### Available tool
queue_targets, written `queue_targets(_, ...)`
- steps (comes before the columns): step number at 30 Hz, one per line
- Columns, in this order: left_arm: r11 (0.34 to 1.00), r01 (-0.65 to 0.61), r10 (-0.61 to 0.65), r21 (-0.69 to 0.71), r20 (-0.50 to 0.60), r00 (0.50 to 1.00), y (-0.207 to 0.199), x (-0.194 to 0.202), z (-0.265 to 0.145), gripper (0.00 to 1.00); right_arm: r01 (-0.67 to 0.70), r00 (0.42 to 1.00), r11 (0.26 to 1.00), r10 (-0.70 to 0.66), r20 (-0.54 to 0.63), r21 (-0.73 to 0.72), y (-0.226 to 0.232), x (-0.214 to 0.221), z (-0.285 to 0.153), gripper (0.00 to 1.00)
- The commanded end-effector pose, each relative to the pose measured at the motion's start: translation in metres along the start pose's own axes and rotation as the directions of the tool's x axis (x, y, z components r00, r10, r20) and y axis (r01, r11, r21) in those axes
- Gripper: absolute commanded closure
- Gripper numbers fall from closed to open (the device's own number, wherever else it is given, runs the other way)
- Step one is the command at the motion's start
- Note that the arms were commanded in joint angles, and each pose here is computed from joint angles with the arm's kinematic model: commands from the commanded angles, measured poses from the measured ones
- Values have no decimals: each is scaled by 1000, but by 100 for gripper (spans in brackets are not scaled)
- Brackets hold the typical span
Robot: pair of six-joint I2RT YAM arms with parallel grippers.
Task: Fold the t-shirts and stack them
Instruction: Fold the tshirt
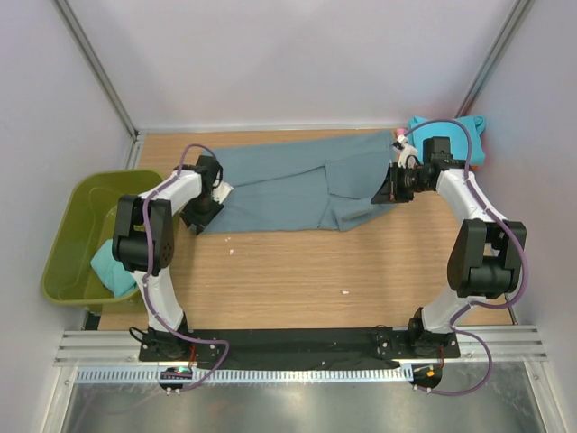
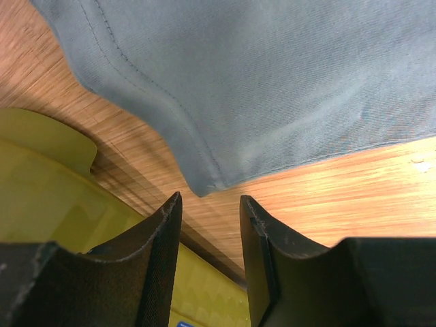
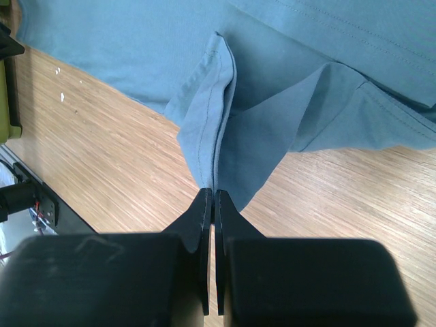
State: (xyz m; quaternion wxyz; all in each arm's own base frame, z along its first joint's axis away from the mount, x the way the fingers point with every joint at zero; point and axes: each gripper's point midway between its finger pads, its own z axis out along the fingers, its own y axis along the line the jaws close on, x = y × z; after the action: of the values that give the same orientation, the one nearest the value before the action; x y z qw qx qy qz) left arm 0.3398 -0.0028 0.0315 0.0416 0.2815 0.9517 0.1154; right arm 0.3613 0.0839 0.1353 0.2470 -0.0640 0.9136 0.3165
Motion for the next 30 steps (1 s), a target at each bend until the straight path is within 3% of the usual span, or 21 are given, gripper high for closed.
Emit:
queue_targets(1, 1000, -11, 11, -5, 64, 998, 7, -16, -9, 59, 50, 997, 999, -50, 58, -9, 10, -12, -11, 99)
queue_targets(12, 998, 9, -10, 60, 19, 1000, 4, -23, 10, 61, 46, 997, 999, -46, 56, -1, 8, -10, -10, 99)
queue_targets(23, 992, 36, -32, 123, -33, 999, -7, 6, 13, 76, 51, 997, 999, -52, 58, 17, 4, -8, -9, 99)
queue_targets(30, 981, 72, -63, 179, -52, 997, -19, 12, 10, 70, 59, 997, 998, -60, 54, 27, 0, -11, -8, 99)
